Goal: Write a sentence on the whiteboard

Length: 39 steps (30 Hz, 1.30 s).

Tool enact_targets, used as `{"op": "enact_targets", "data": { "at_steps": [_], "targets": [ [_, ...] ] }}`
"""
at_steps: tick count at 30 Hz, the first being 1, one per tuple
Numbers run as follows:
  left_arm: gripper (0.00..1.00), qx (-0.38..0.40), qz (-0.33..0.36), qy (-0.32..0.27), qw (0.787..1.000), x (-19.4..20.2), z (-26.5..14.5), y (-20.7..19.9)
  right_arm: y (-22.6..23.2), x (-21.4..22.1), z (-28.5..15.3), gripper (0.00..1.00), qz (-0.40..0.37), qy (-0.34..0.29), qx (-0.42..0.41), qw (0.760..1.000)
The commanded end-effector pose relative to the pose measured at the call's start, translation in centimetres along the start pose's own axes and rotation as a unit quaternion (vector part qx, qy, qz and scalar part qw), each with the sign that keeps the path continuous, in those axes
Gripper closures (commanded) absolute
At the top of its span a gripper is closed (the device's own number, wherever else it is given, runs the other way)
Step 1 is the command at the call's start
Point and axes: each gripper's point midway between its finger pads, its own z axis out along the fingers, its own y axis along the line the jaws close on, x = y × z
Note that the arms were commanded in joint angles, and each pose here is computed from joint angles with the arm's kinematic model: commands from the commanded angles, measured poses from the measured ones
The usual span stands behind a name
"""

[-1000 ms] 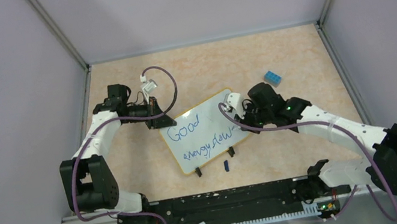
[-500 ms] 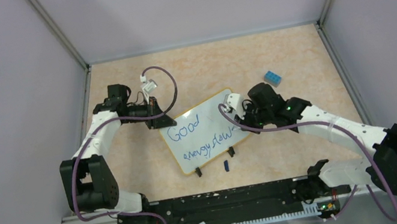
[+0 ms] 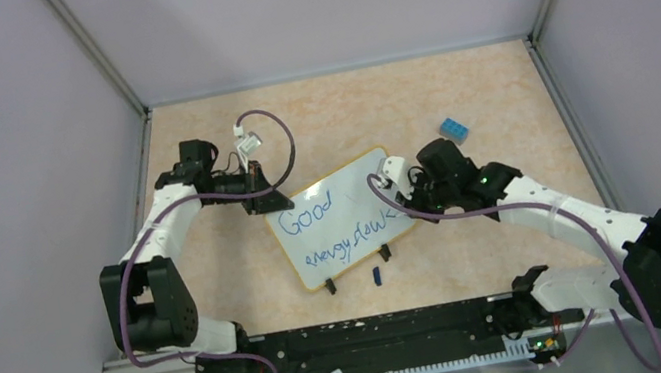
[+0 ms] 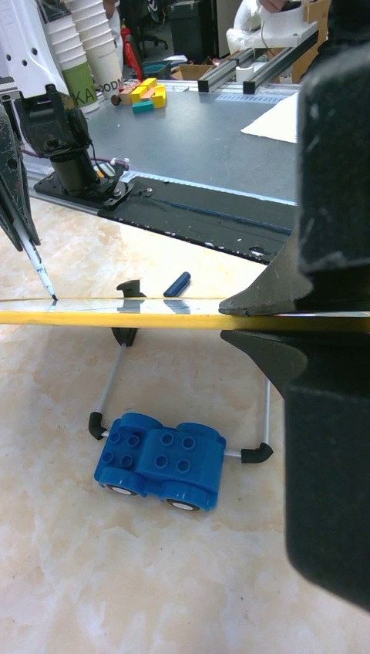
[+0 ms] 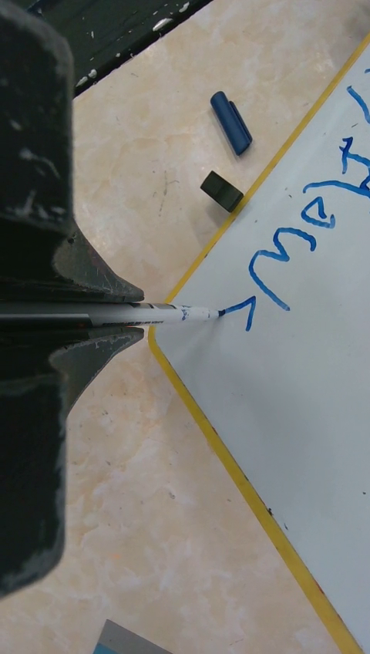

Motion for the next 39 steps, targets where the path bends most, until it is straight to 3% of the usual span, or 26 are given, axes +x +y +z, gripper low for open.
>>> {"op": "enact_targets", "data": {
  "at_steps": [1, 19, 27, 39],
  "targets": [
    [1.00, -0.039, 0.016, 0.017, 0.999, 0.4, 0.0, 2.1, -1.5, 0.8, -0.1, 1.00, -0.008, 0.009, 0.034, 0.999],
    [1.00, -0.039, 0.017, 0.019, 0.999, 0.4, 0.0, 2.1, 1.6, -2.0, 1.2, 1.00, -0.012, -0.019, -0.029, 0.999],
    [1.00, -0.040, 0.017, 0.019, 0.999, 0.5, -0.1, 2.1, 2.1, -2.4, -0.9, 1.00, -0.013, -0.031, -0.043, 0.998],
    [1.00, -0.040, 0.021, 0.016, 0.999, 0.3, -0.2, 1.8, 0.0, -1.1, -0.8, 1.00, -0.002, -0.016, -0.007, 1.000]
  ]
}}
